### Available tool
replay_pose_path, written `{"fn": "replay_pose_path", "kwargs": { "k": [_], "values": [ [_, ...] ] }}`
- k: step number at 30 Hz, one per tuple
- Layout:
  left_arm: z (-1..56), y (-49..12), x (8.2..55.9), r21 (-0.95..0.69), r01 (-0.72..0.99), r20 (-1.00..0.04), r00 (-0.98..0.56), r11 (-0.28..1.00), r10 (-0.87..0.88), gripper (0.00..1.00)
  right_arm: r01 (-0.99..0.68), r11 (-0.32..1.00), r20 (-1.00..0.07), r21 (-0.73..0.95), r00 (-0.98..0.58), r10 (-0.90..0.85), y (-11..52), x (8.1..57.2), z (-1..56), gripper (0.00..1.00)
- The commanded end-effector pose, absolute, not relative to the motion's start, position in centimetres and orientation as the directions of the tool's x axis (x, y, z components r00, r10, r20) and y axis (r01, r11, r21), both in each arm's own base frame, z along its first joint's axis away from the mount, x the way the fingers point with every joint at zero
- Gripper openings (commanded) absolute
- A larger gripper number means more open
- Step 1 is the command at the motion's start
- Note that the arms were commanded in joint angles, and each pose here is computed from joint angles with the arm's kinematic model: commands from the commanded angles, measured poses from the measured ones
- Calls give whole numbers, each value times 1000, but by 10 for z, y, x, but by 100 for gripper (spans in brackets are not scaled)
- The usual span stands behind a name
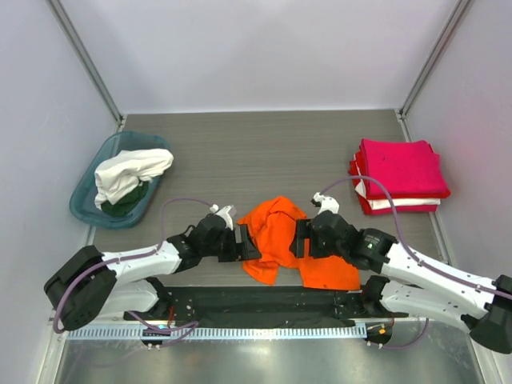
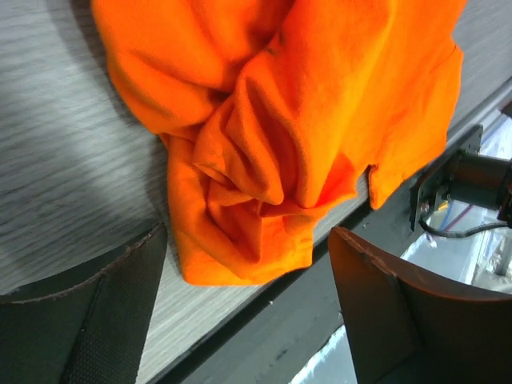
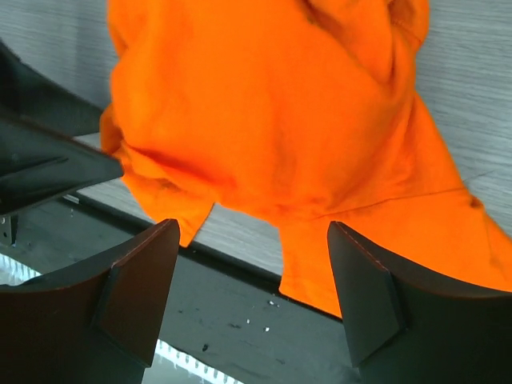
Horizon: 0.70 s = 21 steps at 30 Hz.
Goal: Fold and stack the t-shirts
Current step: Flatten the tshirt out
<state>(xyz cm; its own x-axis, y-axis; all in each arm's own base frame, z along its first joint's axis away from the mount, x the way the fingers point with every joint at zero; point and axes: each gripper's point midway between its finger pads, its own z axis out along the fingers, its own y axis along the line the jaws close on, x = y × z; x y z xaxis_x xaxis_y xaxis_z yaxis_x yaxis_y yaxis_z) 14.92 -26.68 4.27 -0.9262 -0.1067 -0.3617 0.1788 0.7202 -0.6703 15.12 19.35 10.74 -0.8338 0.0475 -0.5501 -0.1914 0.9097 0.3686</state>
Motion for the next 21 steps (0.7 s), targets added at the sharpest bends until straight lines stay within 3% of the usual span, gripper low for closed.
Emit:
{"fn": "replay_pose_path", "kwargs": {
  "k": [1, 5, 8, 9, 10, 12, 16, 21],
  "values": [
    [39, -252, 161, -618, 196, -455, -879, 761, -143, 85, -159, 907, -702, 390, -689, 181, 191, 168, 154, 79],
    [41, -237, 167, -581, 225, -534, -830, 782, -158, 92, -84, 936, -786, 343, -571, 237, 163, 181, 157, 78],
    [41, -237, 162, -598, 232, -529, -833, 767, -161, 93, -5, 925, -789, 381, -523, 322, 144, 182, 151, 61],
    [38, -236, 159, -603, 227, -520, -839, 765, -161, 93, -14, 922, -785, 387, -530, 321, 143, 179, 148, 68],
    [38, -238, 157, -615, 222, -509, -845, 756, -166, 92, -34, 908, -781, 418, -525, 340, 141, 176, 152, 84],
    [33, -237, 153, -618, 212, -491, -856, 757, -162, 91, -61, 893, -766, 446, -542, 346, 144, 169, 147, 94],
    [30, -241, 149, -623, 195, -460, -874, 757, -153, 86, -139, 889, -734, 437, -625, 263, 157, 155, 133, 94],
    [22, -248, 147, -623, 180, -422, -897, 761, -133, 78, -158, 956, -607, 249, -794, 26, 180, 143, 75, 95]
  ]
}}
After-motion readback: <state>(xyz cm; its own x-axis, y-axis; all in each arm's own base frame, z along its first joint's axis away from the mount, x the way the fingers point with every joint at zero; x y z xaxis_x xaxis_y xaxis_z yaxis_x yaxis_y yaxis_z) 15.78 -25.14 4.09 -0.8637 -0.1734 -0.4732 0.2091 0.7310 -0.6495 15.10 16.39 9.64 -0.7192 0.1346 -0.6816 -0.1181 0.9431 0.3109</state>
